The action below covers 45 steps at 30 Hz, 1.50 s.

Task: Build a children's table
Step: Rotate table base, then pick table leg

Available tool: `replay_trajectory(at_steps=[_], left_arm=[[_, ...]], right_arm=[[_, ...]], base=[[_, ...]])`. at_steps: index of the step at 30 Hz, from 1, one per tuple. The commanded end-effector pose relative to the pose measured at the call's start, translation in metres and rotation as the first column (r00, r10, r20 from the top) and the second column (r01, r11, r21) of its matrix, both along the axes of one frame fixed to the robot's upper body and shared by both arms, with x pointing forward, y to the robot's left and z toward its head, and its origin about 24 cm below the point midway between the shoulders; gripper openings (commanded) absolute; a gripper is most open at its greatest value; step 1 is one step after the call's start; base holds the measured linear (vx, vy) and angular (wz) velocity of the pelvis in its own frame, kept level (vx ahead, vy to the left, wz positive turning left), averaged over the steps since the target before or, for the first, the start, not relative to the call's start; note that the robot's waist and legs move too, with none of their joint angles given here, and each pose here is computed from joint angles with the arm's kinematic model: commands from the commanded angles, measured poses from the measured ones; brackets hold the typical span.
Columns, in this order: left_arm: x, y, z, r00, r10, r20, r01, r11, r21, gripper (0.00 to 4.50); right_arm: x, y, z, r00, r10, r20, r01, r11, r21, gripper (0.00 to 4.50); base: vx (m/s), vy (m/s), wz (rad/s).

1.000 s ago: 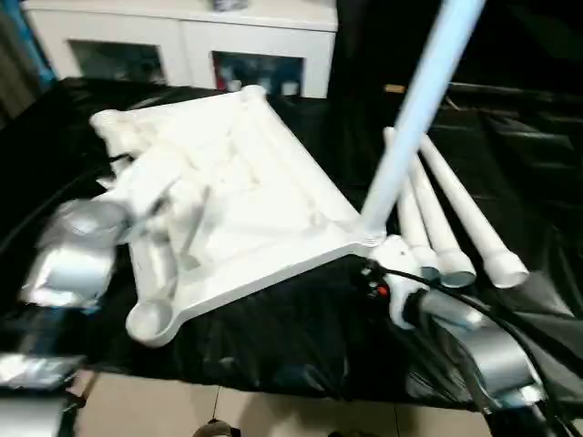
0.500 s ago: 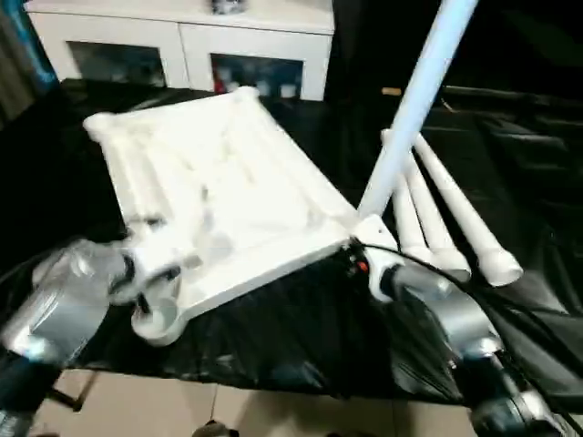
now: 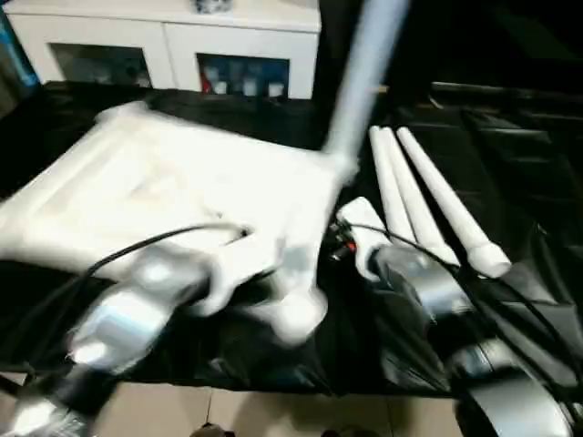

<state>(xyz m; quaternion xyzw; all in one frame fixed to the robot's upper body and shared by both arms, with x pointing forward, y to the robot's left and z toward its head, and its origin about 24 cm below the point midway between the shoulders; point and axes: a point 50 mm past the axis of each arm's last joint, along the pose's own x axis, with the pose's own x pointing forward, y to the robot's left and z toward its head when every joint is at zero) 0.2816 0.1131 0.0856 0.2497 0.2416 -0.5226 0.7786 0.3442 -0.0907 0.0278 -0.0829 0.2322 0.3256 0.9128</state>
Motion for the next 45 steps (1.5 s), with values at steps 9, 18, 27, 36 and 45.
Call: replay_trajectory(at_steps=[9,18,27,36,45], left_arm=[[0.012,0.005,0.005,0.992,0.068,0.106,-0.071,0.997,0.027,0.00],[0.013,0.001,0.027,0.993,0.054,0.104,-0.039,0.990,-0.135,0.66],[0.009,-0.010,0.032,0.996,-0.005,0.087,0.022,0.979,-0.203,1.26],[0.009,-0.012,0.037,0.996,-0.015,0.084,0.035,0.972,-0.234,2.00],[0.015,-0.012,0.038,0.992,0.013,0.124,0.013,0.977,-0.211,2.45]], right_arm=[[0.013,-0.013,0.017,0.990,-0.128,0.059,0.122,0.988,0.094,0.19],[0.025,-0.063,0.054,0.913,-0.378,0.152,0.364,0.924,0.116,1.04],[0.021,-0.087,0.055,0.854,-0.514,0.081,0.515,0.857,0.005,1.83],[0.019,-0.093,0.057,0.830,-0.554,0.066,0.557,0.829,-0.052,2.57],[0.020,-0.097,0.044,0.829,-0.558,-0.038,0.546,0.822,-0.163,3.11]], base=[[0.000,0.000,0.00],[0.000,0.000,0.00],[0.000,0.000,0.00],[0.000,0.000,0.00],[0.000,0.000,0.00]])
